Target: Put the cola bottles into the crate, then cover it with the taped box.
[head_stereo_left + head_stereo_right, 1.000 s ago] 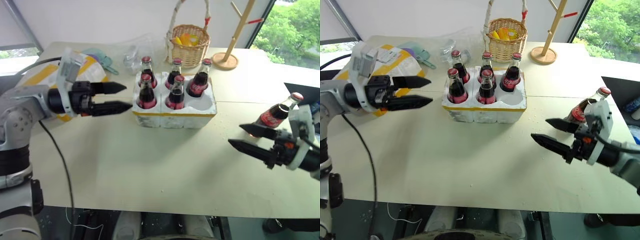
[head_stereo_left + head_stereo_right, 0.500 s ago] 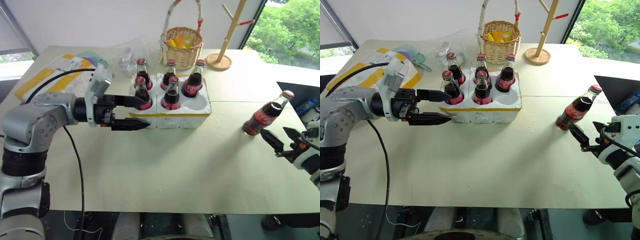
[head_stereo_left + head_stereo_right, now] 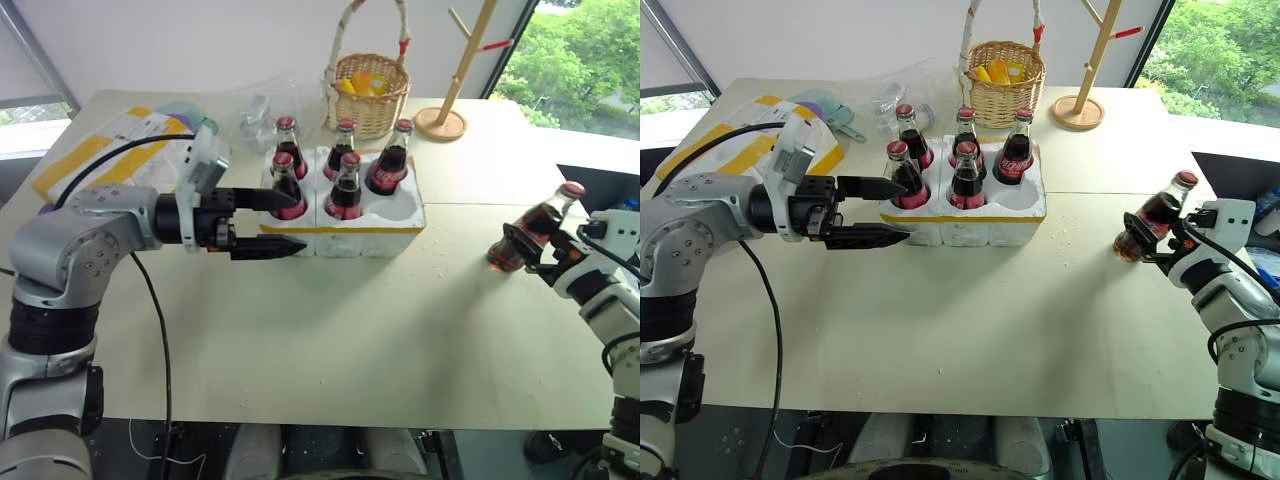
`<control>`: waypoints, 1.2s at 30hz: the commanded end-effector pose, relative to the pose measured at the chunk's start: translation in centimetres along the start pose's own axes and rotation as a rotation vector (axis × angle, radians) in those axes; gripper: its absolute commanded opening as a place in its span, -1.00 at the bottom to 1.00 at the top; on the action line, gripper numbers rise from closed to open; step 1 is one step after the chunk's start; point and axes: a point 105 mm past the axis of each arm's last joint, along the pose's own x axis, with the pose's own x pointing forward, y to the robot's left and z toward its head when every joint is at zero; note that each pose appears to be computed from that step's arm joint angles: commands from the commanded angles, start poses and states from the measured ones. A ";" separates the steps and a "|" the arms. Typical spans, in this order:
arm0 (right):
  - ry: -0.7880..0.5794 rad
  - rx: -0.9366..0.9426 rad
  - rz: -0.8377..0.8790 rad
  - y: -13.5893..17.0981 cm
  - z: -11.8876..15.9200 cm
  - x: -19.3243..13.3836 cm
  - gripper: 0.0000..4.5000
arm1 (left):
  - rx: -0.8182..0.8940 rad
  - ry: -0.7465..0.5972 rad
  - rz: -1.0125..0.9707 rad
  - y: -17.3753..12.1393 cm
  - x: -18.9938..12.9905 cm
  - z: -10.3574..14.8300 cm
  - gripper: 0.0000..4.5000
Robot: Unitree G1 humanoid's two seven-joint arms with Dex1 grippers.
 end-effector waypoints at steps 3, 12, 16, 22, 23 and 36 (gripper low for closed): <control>-0.051 0.003 -0.016 -0.7 0.8 0.9 1.00 | 0.061 -0.025 0.012 -0.5 -0.4 1.3 0.97; -0.190 -0.038 0.115 1.9 4.3 1.2 0.24 | 0.059 -0.034 0.016 -0.7 -0.6 1.6 1.00; -0.323 -0.065 0.238 5.0 9.2 1.3 0.24 | 0.062 -0.039 0.038 -0.7 -0.9 1.7 1.00; -0.393 -0.030 0.527 12.3 13.8 1.2 0.24 | 0.061 -0.051 0.096 -0.3 -1.7 1.6 1.00; -0.380 -0.032 0.568 13.5 13.8 1.2 0.24 | 0.058 -0.052 0.104 -0.2 -1.8 1.6 1.00; -0.131 -0.150 0.777 20.1 7.4 2.9 0.24 | 0.061 -0.054 0.165 -0.1 -2.5 1.3 1.00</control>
